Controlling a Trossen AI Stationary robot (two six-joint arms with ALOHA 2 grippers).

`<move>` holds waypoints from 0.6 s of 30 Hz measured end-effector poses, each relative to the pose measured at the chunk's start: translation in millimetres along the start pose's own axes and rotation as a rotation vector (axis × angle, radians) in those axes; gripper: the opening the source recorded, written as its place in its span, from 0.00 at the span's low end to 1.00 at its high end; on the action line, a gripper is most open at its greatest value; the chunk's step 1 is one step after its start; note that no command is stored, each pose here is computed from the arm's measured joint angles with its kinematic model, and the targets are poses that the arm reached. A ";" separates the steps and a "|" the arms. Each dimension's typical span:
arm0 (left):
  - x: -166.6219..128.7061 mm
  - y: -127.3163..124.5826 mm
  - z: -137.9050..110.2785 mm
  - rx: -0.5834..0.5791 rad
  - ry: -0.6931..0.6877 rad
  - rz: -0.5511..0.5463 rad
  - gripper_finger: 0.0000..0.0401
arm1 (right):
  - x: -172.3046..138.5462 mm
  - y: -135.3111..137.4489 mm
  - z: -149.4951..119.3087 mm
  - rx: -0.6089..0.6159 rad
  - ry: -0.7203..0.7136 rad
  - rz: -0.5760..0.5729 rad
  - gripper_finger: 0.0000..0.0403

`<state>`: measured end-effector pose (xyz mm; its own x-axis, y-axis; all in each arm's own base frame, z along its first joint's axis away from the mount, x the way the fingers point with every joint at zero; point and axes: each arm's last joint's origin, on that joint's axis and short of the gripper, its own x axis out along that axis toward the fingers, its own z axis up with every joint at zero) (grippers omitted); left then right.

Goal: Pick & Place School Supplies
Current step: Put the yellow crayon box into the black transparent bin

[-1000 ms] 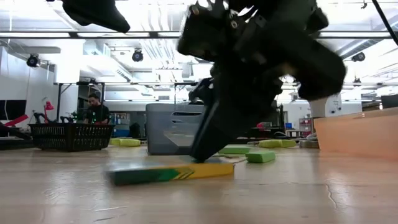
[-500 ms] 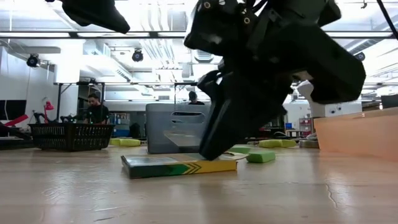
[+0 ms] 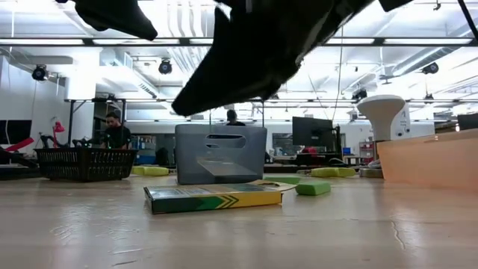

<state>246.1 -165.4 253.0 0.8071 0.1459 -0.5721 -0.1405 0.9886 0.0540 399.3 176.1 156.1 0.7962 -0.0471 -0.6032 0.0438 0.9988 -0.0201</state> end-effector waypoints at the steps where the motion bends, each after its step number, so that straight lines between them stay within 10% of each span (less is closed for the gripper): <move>1: 0.0 0.0 0.0 0.000 0.000 0.001 0.27 | 2.0 0.1 -2.0 0.010 0.004 -0.005 0.14; 18: 0.2 0.9 -0.1 0.005 -0.008 0.023 0.27 | 17.3 -4.3 -23.5 0.052 0.088 -0.076 0.14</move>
<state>246.1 -164.5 252.9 0.8084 0.1688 -0.5639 -0.1560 0.9852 0.0711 398.7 171.3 127.0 0.7332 -0.1192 -0.6695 0.1351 0.9904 -0.0284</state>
